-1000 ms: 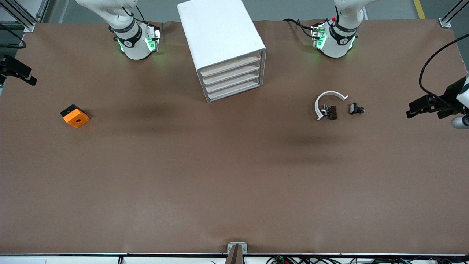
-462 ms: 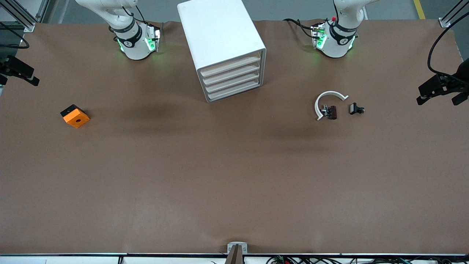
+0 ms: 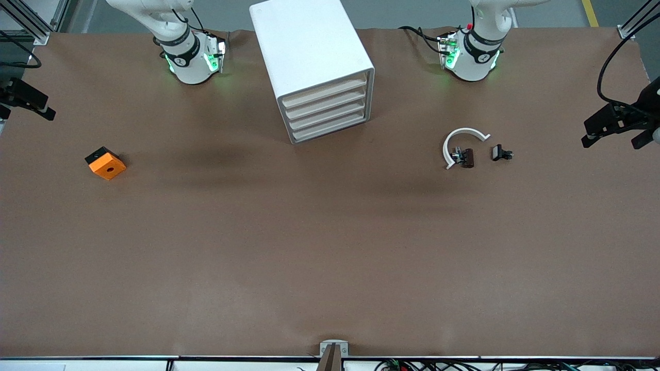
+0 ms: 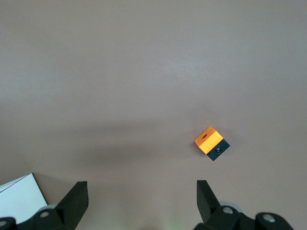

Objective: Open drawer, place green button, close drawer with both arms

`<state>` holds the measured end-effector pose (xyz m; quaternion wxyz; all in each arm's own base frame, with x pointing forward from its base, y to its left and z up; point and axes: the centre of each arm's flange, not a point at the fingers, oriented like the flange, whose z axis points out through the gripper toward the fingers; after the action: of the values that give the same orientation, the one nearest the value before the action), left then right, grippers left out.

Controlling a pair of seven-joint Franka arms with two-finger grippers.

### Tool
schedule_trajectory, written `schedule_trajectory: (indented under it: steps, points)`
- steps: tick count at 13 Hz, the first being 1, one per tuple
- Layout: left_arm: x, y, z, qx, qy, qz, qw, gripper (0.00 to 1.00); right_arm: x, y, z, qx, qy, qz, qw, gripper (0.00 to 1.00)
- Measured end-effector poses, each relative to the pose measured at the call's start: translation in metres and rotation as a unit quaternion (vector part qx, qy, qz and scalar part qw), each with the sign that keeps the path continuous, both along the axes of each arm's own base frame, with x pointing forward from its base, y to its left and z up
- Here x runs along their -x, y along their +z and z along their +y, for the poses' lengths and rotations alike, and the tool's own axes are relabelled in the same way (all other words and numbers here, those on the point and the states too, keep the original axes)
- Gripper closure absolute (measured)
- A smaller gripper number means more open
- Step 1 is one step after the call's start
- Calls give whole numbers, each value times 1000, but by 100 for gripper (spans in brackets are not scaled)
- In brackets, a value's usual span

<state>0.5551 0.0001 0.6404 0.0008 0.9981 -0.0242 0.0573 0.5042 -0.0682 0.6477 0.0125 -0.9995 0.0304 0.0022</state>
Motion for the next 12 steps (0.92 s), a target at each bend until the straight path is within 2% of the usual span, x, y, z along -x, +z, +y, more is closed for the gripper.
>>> schedule_trajectory:
  steps: [6, 12]
  points:
    - [6, 5, -33, 3, 9, 3, 1000, 0, 0, 0, 0, 0, 0, 0, 1000, 0]
    - [7, 11, -29, 2, 0, -2, 1000, 0, 0, 2, 9, 1, 8, -3, 1000, 0]
